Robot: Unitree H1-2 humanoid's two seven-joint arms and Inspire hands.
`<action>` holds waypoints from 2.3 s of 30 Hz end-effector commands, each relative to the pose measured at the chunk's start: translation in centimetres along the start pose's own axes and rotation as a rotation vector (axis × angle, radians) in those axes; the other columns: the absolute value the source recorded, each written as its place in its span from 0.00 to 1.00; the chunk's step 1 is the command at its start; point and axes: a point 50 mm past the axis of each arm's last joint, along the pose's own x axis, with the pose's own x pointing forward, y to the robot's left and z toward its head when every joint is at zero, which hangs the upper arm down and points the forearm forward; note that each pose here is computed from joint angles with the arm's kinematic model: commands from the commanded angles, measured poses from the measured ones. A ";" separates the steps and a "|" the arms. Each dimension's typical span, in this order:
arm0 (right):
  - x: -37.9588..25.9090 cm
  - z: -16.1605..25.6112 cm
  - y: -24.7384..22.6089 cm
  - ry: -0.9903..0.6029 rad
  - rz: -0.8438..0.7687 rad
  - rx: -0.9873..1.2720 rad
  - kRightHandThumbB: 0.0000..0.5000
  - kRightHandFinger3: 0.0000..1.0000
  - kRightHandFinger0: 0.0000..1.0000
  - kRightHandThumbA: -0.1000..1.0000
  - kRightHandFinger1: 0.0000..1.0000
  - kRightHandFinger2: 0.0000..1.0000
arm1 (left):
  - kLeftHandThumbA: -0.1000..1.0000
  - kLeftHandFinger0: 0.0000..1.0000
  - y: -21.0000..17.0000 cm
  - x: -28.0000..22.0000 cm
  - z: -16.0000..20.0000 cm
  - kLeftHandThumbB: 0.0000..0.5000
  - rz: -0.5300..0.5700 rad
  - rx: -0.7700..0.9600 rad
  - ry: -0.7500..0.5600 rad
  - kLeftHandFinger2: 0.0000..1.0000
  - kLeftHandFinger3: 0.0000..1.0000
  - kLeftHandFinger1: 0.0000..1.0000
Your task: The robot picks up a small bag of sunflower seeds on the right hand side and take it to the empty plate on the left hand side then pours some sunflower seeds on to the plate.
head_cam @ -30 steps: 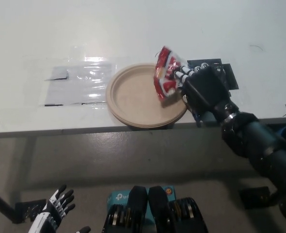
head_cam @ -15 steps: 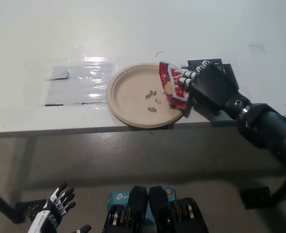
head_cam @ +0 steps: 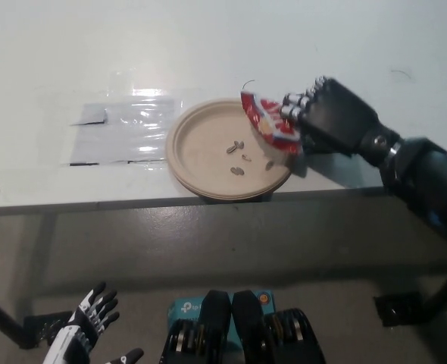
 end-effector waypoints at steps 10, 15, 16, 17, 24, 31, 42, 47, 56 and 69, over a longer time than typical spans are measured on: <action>6.5 -2.9 -4.1 -0.052 -0.016 -0.318 0.63 0.30 0.00 0.00 0.00 0.10 | 1.00 1.00 0.4 0.1 1.1 0.60 -0.026 0.030 -0.029 1.00 1.00 1.00; 5.8 -2.2 -2.8 -0.073 0.060 -0.357 0.64 0.33 0.00 0.00 0.00 0.09 | 1.00 1.00 0.4 0.1 1.1 0.61 -0.029 0.032 -0.027 1.00 1.00 1.00; 5.6 -1.7 -2.2 -0.087 0.091 -0.356 0.64 0.23 0.00 0.00 0.00 0.09 | 1.00 1.00 0.6 0.2 1.2 0.62 -0.032 0.028 -0.030 1.00 1.00 1.00; 5.6 -1.6 -2.1 -0.088 0.096 -0.354 0.63 0.19 0.00 0.00 0.00 0.09 | 1.00 1.00 0.6 0.2 1.2 0.62 -0.033 0.026 -0.030 1.00 1.00 1.00; 3.0 2.7 1.9 -0.256 0.246 -0.393 0.73 0.31 0.00 0.04 0.00 0.09 | 1.00 1.00 0.9 0.2 1.1 0.65 -0.025 0.040 -0.028 1.00 1.00 1.00; 1.1 6.1 4.3 -0.355 0.320 -0.373 0.51 0.18 0.00 0.00 0.00 0.00 | 1.00 1.00 0.6 0.0 1.2 0.63 -0.022 0.028 -0.025 1.00 1.00 1.00; 1.0 3.6 3.3 -0.268 0.294 -0.378 0.65 0.28 0.00 0.07 0.00 0.05 | 1.00 1.00 0.6 0.2 1.3 0.64 -0.028 0.037 -0.029 1.00 1.00 1.00; 0.9 2.6 2.7 -0.224 0.251 -0.348 0.60 0.26 0.00 0.00 0.00 0.07 | 1.00 1.00 0.6 0.1 1.2 0.62 -0.035 0.035 -0.028 1.00 1.00 1.00; 1.7 -0.2 0.5 -0.048 0.098 -0.312 0.57 0.24 0.00 0.00 0.00 0.00 | 1.00 1.00 0.8 0.3 1.2 0.63 -0.029 0.041 -0.032 1.00 1.00 1.00; -0.4 -0.7 1.0 0.336 -0.066 0.043 0.54 0.22 0.00 0.00 0.10 0.64 | 1.00 1.00 0.8 0.2 1.3 0.64 -0.027 0.039 -0.033 1.00 1.00 1.00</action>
